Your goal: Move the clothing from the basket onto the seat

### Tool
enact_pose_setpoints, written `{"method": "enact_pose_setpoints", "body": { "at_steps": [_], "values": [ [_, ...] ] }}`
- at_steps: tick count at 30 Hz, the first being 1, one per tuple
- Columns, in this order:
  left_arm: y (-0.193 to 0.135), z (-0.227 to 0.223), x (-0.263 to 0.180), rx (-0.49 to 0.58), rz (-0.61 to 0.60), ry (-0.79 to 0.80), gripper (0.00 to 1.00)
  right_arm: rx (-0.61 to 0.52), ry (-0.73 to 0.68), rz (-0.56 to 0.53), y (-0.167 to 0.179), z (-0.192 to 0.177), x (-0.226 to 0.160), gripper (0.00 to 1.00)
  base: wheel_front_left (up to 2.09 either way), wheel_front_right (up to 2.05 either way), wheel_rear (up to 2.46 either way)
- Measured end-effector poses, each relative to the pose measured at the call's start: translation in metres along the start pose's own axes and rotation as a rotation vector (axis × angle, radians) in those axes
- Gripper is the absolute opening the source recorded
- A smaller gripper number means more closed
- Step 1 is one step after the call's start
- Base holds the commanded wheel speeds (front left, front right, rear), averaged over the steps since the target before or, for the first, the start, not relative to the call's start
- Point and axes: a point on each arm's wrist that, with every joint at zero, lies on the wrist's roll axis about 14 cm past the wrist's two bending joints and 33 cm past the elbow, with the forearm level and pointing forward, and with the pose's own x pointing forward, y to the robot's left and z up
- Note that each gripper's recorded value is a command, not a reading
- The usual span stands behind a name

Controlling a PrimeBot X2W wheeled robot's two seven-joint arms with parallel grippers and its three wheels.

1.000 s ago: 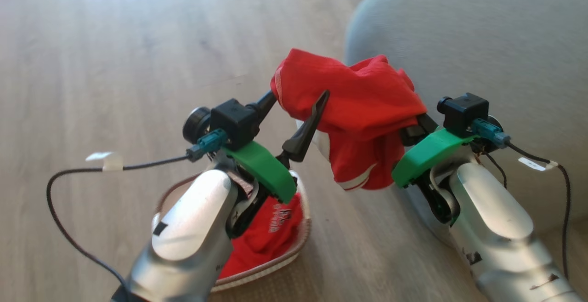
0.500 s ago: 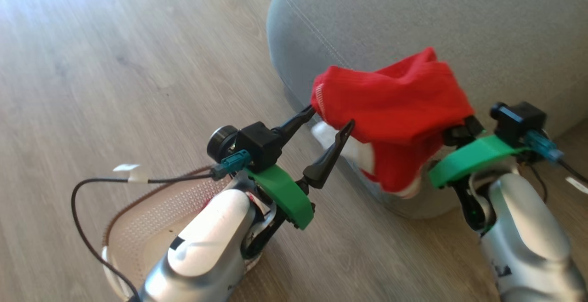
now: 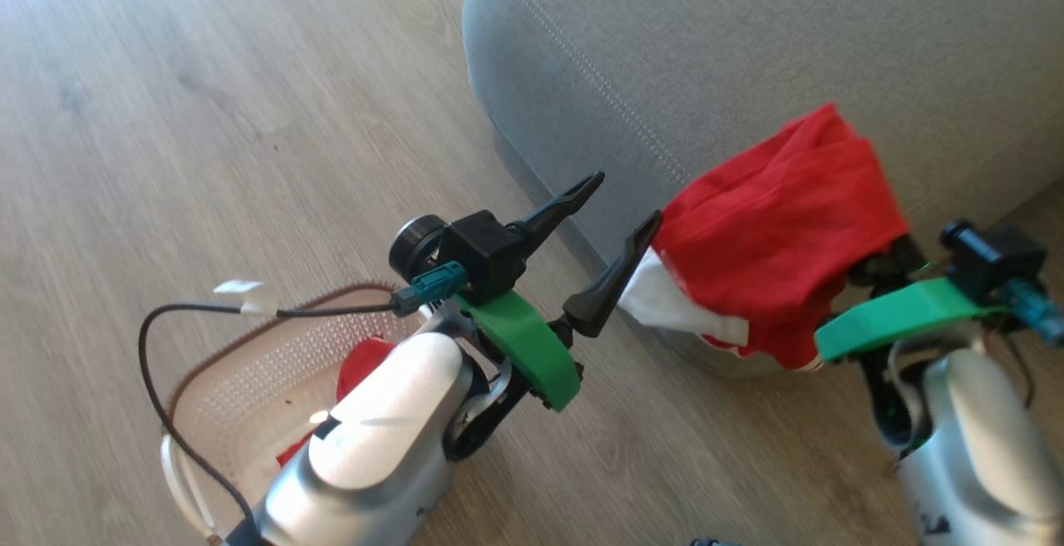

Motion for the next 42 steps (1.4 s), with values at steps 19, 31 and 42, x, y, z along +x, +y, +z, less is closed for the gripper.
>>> {"method": "enact_pose_setpoints", "body": {
  "at_steps": [19, 31, 42],
  "values": [
    [0.058, -0.037, -0.018, -0.049, 0.023, 0.017, 1.0, -0.382, -0.046, 0.042, -0.023, 0.059, 0.125, 0.0, 0.0, 0.0, 0.0],
    [0.1, -0.06, -0.036, -0.065, 0.053, 0.022, 1.0, -0.538, -0.075, -0.007, -0.03, 0.092, 0.221, 0.0, 0.0, 0.0, 0.0],
    [0.152, -0.09, -0.078, -0.096, 0.167, 0.047, 1.0, -0.501, -0.034, -0.161, -0.055, 0.071, 0.288, 0.0, 0.0, 0.0, 0.0]
  ]
}}
